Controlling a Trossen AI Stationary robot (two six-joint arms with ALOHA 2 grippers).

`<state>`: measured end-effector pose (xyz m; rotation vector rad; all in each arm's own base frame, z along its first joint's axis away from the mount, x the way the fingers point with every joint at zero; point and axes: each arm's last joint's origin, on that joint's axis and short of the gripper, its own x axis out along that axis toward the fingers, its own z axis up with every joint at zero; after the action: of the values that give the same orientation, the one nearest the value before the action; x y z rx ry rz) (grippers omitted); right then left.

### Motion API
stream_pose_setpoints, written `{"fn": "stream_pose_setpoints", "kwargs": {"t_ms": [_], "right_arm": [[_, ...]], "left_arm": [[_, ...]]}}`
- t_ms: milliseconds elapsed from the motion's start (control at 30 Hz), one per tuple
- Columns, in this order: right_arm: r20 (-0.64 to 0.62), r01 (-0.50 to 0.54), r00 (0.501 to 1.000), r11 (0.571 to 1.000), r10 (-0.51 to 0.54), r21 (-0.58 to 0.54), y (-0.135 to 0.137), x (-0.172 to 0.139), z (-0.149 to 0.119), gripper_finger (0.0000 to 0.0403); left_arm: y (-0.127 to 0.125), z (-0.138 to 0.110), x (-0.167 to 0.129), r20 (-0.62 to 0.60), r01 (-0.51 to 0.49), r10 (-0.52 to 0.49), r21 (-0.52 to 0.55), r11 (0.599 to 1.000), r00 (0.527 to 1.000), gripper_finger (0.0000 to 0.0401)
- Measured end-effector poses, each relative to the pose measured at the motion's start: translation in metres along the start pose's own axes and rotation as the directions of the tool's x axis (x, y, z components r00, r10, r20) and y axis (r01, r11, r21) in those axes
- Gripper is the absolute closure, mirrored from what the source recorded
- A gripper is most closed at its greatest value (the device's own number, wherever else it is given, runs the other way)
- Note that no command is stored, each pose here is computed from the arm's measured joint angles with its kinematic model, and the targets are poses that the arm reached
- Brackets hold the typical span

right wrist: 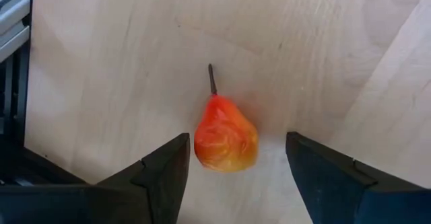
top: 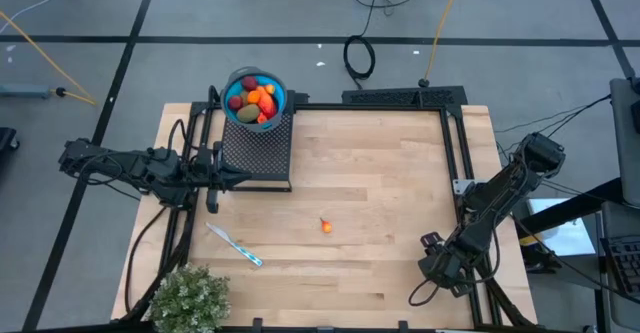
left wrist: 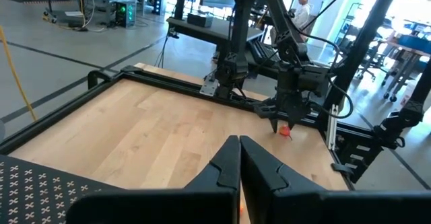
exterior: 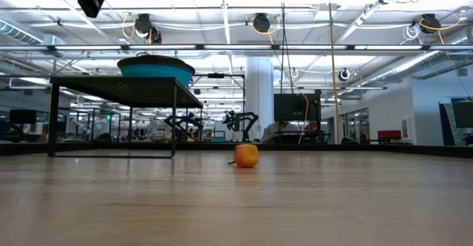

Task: Pick & Place Fruit
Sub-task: Put the pear into the blue strainer bowl on the shelf

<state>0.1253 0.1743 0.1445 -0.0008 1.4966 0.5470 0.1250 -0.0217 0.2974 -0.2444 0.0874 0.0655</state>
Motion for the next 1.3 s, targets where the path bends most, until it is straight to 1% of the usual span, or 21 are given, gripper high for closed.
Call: {"fn": "stream_pose_setpoints", "kwargs": {"t_ms": [133,233,400,633,767,900,967,1067,1200,1300], "right_arm": [[0.013,0.017,1.000,1.000,-0.017,-0.001,-0.001,0.001,0.000,0.0182],[0.029,0.030,0.999,1.000,-0.030,-0.007,-0.001,0.001,0.001,0.0205],[0.027,0.036,0.999,0.999,-0.036,-0.031,-0.001,0.001,0.000,0.0245],[0.031,0.034,0.999,0.999,-0.033,-0.020,-0.003,0.000,0.002,0.0297],[0.091,0.007,0.996,1.000,-0.006,-0.010,-0.007,-0.007,0.008,0.0303],[0.197,-0.034,0.980,0.999,0.033,0.005,-0.012,-0.023,0.016,0.0288],[0.278,-0.067,0.958,0.998,0.063,0.004,-0.014,-0.034,0.021,0.0284],[0.395,-0.107,0.913,0.994,0.099,-0.001,-0.019,-0.051,0.028,0.0286],[0.552,-0.146,0.822,0.989,0.139,-0.031,-0.025,-0.075,0.035,0.0295],[0.666,-0.176,0.728,0.983,0.161,-0.046,-0.030,-0.093,0.041,0.0297]], "left_arm": [[0.000,0.000,0.000,-0.001,0.000,0.000,0.002,1.000,1.000,0.0391],[0.000,0.000,0.000,-0.001,0.000,0.000,0.003,1.000,1.000,0.0390],[0.000,0.000,0.000,-0.001,0.000,0.000,0.007,1.000,1.000,0.0399],[0.000,0.000,0.000,-0.001,-0.001,0.001,0.006,1.000,1.000,0.0390],[0.000,0.000,0.000,-0.001,-0.001,0.001,0.002,1.000,1.000,0.0398],[0.000,0.000,0.000,0.004,0.001,-0.001,-0.007,1.000,1.000,0.0396],[0.000,0.002,0.000,0.016,0.004,-0.004,-0.010,1.000,1.000,0.0391],[-0.001,0.004,0.000,0.045,0.013,-0.012,-0.019,1.000,0.999,0.0387],[-0.002,0.006,0.000,0.063,0.030,-0.028,-0.023,0.999,0.998,0.0393],[-0.003,0.007,0.000,0.065,0.051,-0.049,-0.025,0.998,0.997,0.0399]]}}
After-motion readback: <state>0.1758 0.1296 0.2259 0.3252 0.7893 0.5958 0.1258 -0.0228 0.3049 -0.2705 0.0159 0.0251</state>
